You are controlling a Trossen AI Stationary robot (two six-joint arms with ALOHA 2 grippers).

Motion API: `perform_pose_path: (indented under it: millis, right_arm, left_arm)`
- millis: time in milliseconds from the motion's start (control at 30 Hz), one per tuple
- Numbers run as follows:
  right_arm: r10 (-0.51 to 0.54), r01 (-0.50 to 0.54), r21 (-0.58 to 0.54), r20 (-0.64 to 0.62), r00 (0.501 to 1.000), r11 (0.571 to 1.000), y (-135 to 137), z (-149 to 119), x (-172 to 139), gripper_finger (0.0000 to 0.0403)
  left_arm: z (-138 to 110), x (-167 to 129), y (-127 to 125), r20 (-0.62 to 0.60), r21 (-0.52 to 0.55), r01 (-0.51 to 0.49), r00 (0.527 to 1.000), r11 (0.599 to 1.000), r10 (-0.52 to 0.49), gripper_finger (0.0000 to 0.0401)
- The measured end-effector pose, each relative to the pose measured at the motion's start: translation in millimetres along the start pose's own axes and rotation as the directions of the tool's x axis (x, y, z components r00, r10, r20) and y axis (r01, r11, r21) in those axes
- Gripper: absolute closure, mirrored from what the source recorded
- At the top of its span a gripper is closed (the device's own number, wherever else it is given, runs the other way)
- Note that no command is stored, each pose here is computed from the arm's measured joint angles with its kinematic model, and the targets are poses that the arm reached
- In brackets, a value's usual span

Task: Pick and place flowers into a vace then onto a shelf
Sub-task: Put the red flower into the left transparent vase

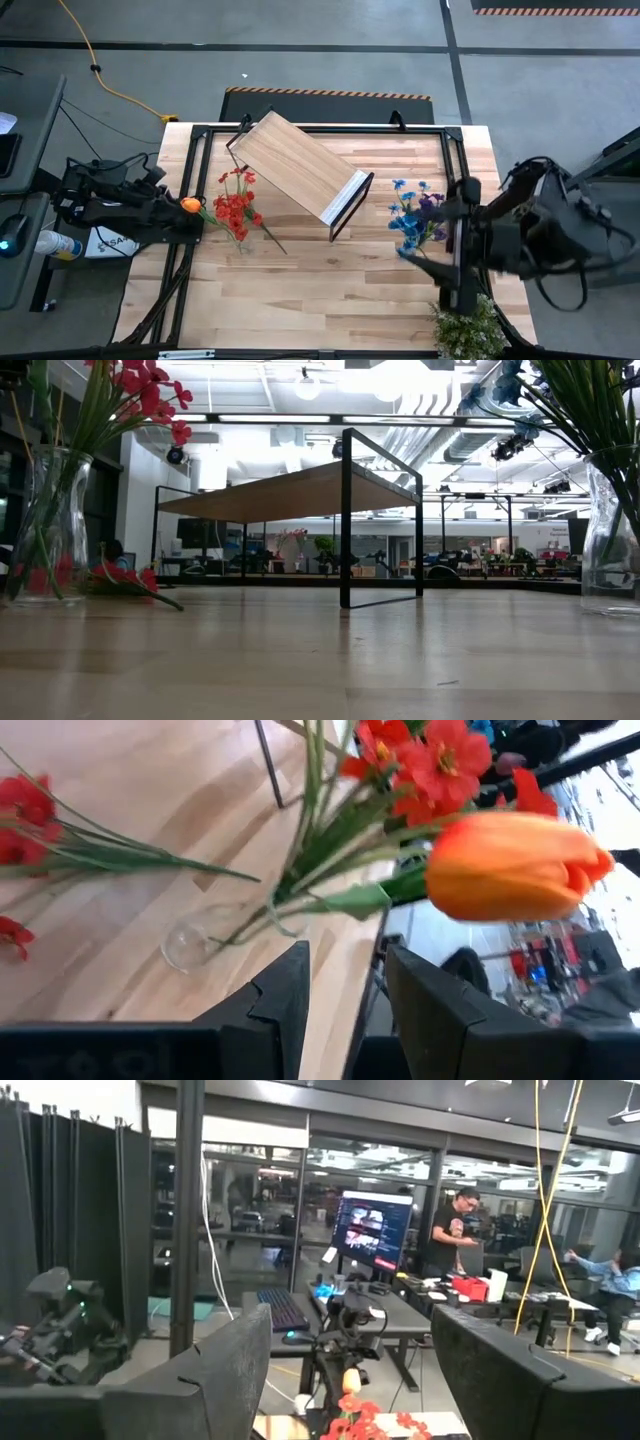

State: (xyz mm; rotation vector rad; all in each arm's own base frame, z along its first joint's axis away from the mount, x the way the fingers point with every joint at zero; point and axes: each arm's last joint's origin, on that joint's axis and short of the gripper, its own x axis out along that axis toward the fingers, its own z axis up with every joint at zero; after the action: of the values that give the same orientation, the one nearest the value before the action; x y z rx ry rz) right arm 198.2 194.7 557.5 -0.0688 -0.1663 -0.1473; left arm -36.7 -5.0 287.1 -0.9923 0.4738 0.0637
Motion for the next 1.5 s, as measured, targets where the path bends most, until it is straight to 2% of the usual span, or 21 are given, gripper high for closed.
perform_pose_path:
  millis: [233, 367, 567, 800, 900, 1133, 1200, 1367, 1500]
  right_arm:
    - [-0.010, 0.010, 0.010, -0.006, 1.000, 1.000, 14, 1, 2, 0.0137]
    - [-0.001, 0.001, -0.002, -0.005, 1.000, 1.000, 14, -2, 5, 0.0137]
    - [0.017, -0.017, -0.009, 0.012, 1.000, 1.000, 9, -3, 13, 0.0137]
    - [0.039, -0.039, -0.007, 0.034, 0.999, 0.999, 3, -4, 23, 0.0137]
    - [0.050, -0.050, -0.005, 0.050, 0.997, 0.999, 0, -4, 27, 0.0137]
    - [0.046, -0.047, 0.008, 0.075, 0.996, 0.999, -5, -3, 32, 0.0137]
    - [0.040, -0.041, 0.010, 0.075, 0.996, 0.999, -7, -3, 33, 0.0137]
    - [0.067, -0.069, 0.017, 0.096, 0.993, 0.997, -7, -2, 35, 0.0137]
    - [0.097, -0.099, 0.015, 0.108, 0.989, 0.995, -7, -1, 35, 0.0137]
  left_arm:
    - [-3, 0, 0, -0.081, -0.039, 0.031, 0.996, 0.999, -0.034, 0.0233]
    - [-7, -1, 9, -0.089, -0.052, -0.090, 0.992, 0.995, 0.085, 0.0233]
    - [-13, -4, 23, -0.070, -0.048, -0.282, 0.958, 0.958, 0.279, 0.0233]
    - [-8, -2, 25, 0.050, -0.005, -0.355, 0.934, 0.935, 0.355, 0.0233]
    - [-4, -1, 23, 0.116, 0.058, -0.391, 0.916, 0.918, 0.383, 0.0233]
    - [6, 9, 16, 0.149, 0.260, -0.511, 0.860, 0.819, 0.489, 0.0233]
    - [9, 14, 13, 0.152, 0.317, -0.542, 0.839, 0.778, 0.522, 0.0233]
    - [19, 24, 8, 0.203, 0.414, -0.642, 0.756, 0.645, 0.622, 0.0233]
    - [21, 25, 8, 0.246, 0.439, -0.681, 0.719, 0.586, 0.650, 0.0233]
